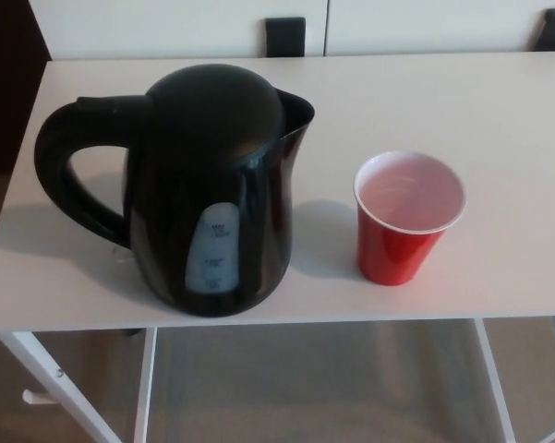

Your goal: The robot walk towards a table in front and uses its left hand to pick up the pot from the base and pour water to the cup on the right hand side

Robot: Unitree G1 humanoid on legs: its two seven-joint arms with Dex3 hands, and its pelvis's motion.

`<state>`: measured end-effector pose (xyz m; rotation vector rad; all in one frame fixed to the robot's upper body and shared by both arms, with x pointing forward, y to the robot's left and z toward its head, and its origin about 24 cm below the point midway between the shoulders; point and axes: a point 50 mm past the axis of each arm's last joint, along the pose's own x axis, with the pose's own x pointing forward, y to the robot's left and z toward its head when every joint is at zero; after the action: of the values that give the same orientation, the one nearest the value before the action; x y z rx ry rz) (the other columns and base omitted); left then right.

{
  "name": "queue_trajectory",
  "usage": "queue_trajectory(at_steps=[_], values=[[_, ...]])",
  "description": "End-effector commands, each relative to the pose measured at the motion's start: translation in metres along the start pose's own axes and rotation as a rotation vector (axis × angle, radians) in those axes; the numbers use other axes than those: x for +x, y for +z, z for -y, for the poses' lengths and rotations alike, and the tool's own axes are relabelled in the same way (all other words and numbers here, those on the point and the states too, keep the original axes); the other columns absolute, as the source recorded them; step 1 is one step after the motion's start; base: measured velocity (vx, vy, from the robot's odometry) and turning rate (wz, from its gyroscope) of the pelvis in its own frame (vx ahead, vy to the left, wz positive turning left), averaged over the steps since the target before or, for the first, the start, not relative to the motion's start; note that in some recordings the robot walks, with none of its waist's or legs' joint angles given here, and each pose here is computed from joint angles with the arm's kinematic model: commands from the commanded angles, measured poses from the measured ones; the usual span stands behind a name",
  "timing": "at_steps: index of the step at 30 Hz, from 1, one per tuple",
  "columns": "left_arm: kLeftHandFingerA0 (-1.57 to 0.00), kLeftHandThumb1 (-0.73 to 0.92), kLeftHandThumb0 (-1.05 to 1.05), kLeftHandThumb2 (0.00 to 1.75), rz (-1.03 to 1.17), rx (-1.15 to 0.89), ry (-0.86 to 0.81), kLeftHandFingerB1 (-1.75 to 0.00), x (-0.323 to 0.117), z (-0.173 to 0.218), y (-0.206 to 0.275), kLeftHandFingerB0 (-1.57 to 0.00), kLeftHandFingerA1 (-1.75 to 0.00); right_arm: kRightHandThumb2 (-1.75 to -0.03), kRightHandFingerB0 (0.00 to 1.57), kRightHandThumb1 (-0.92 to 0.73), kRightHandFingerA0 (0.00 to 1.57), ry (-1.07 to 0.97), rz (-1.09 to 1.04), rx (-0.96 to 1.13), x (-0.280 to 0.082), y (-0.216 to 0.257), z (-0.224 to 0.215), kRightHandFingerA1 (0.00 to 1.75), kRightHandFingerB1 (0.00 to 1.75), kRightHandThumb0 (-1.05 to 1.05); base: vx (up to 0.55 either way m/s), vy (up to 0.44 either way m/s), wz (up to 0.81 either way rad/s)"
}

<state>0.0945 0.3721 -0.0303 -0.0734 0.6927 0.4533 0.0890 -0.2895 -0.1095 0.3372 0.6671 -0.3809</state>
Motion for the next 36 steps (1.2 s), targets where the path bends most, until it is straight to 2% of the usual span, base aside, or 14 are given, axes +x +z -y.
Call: queue_trajectory(at_steps=[1,5,6,13,14,16,17,18,23,24,25,32,33,36], values=[[-0.36,0.49,-0.25,0.55,0.344,0.039,0.008,-0.31,-0.019,0.019,0.052,-0.28,-0.34,-0.95,0.1,-0.55,0.25,-0.003,0.018,0.004,-0.001,0.004,0.004,0.55,0.47,-0.04,0.0,0.0,0.0],[-0.18,0.45,-0.41,0.62,0.587,0.175,-0.121,-0.33,-0.037,0.054,0.104,-0.12,-0.35,-0.96,0.11,-0.55,0.23,-0.007,0.027,0.003,0.002,0.006,0.004,0.54,0.47,-0.03,0.0,0.0,0.0],[0.0,0.46,-0.2,0.92,0.632,0.185,-0.154,-0.47,-0.041,0.061,0.113,0.0,-0.47,-0.96,0.1,-0.56,0.22,-0.007,0.027,0.003,0.002,0.006,0.004,0.53,0.47,-0.03,0.0,0.0,0.0],[-0.02,0.52,-0.17,0.94,0.843,0.158,-0.274,-0.49,-0.049,0.094,0.157,0.0,-0.5,-0.97,0.11,-0.57,0.19,0.002,0.022,0.002,0.002,0.006,0.003,0.52,0.47,-0.04,0.0,0.0,0.0],[-0.02,0.57,-0.12,0.97,0.871,0.139,-0.302,-0.5,-0.049,0.099,0.164,0.0,-0.51,-0.62,0.19,-0.78,0.28,0.011,0.022,0.018,0.002,0.005,0.003,0.37,0.32,-0.05,0.0,0.0,0.0],[-0.07,0.5,-0.12,0.59,0.885,0.138,-0.315,-0.24,-0.049,0.102,0.169,-0.08,-0.36,-0.62,0.19,-0.77,0.27,0.012,0.021,0.014,0.001,0.004,0.004,0.37,0.32,-0.06,0.0,0.0,0.0],[-0.07,0.5,-0.05,0.59,0.896,0.125,-0.327,-0.24,-0.046,0.107,0.177,-0.04,-0.37,-0.95,0.11,-0.55,0.22,0.007,0.024,0.001,0.001,0.004,0.004,0.53,0.48,-0.05,0.0,0.0,0.0],[-0.03,0.6,-0.05,0.98,0.896,0.127,-0.327,-0.5,-0.043,0.111,0.181,-0.01,-0.51,-0.96,0.11,-0.56,0.22,0.003,0.024,0.01,0.001,0.004,0.003,0.53,0.48,-0.04,0.0,0.0,0.0],[-0.03,0.59,-0.06,0.97,0.881,0.153,-0.324,-0.5,-0.031,0.125,0.193,-0.01,-0.51,-0.96,0.12,-0.56,0.22,-0.001,0.028,0.011,0.001,0.005,0.002,0.53,0.48,-0.03,0.0,0.0,0.0],[-0.12,0.51,-0.13,0.57,0.858,0.176,-0.309,-0.3,-0.025,0.13,0.198,-0.09,-0.38,-0.95,0.14,-0.55,0.24,-0.002,0.026,0.01,0.001,0.003,0.002,0.54,0.49,-0.04,0.0,0.0,0.0],[-0.15,0.51,-0.12,0.54,0.853,0.176,-0.305,-0.3,-0.021,0.133,0.199,-0.09,-0.37,-0.95,0.14,-0.55,0.25,-0.001,0.024,0.008,0.001,0.003,0.002,0.55,0.49,-0.04,0.0,0.0,0.0],[-0.14,0.49,-0.21,0.57,0.821,0.221,-0.282,-0.3,0.002,0.144,0.202,-0.09,-0.36,-0.96,0.15,-0.55,0.21,-0.002,0.032,0.006,0.002,0.005,0.004,0.53,0.49,-0.04,0.0,0.0,0.0],[-0.03,0.47,-0.15,0.92,0.816,0.222,-0.28,-0.48,0.004,0.144,0.202,-0.01,-0.49,-0.96,0.15,-0.56,0.21,0.001,0.035,-0.001,0.002,0.005,0.004,0.53,0.49,-0.04,0.0,0.0,0.0],[-0.02,0.44,-0.17,0.91,0.801,0.234,-0.27,-0.48,0.011,0.143,0.199,-0.01,-0.48,-0.96,0.13,-0.56,0.23,0.005,0.034,0.014,0.002,0.005,0.003,0.54,0.48,-0.04,0.0,0.0,0.0]])
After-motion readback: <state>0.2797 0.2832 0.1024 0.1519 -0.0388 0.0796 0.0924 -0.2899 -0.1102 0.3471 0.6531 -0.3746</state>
